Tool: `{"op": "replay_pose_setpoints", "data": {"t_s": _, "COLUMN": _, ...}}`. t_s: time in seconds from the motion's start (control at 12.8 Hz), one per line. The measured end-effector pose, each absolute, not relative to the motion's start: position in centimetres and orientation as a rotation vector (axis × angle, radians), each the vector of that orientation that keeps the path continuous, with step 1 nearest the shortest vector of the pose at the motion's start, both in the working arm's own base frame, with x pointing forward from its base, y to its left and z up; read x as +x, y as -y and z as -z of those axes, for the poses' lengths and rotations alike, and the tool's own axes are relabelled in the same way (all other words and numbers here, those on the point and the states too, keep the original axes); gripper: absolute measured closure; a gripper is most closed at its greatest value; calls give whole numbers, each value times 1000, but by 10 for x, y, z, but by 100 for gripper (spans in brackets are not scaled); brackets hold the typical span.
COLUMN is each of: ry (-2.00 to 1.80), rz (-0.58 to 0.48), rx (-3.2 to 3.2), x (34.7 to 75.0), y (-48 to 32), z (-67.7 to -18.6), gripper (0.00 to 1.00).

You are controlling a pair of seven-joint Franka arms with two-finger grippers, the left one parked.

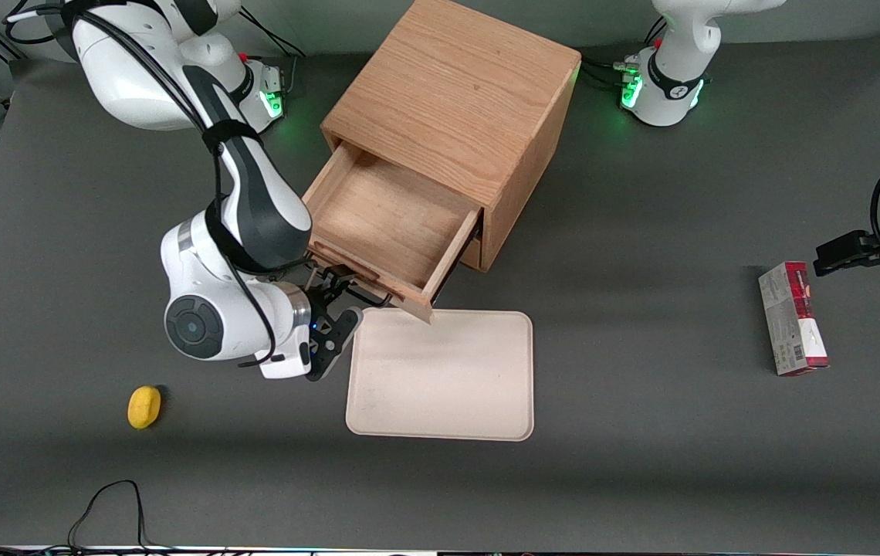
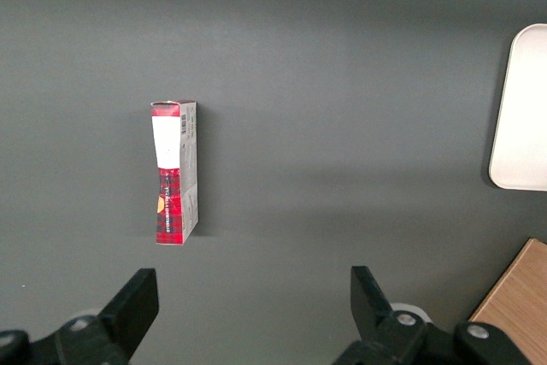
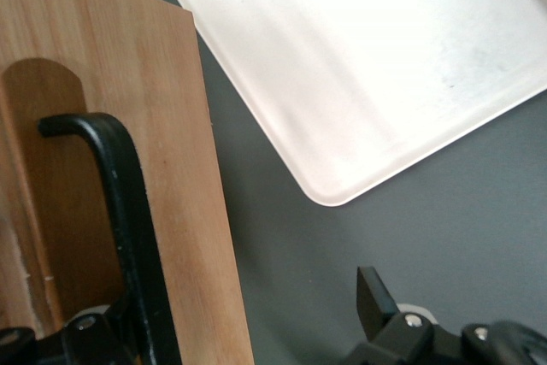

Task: Open upper drawer

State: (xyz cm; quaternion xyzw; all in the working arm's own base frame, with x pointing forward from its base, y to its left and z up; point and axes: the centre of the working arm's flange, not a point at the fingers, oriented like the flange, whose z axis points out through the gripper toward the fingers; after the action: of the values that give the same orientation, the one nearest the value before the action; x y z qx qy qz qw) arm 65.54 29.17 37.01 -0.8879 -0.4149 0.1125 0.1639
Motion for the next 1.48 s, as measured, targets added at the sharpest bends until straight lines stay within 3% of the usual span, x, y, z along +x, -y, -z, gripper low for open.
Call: {"op": "replay_pose_setpoints", "data": {"t_s": 1.48, "ry": 1069, "rz": -73, "rx": -2614, "x": 709, "y": -227, "z": -408, "gripper": 0}}
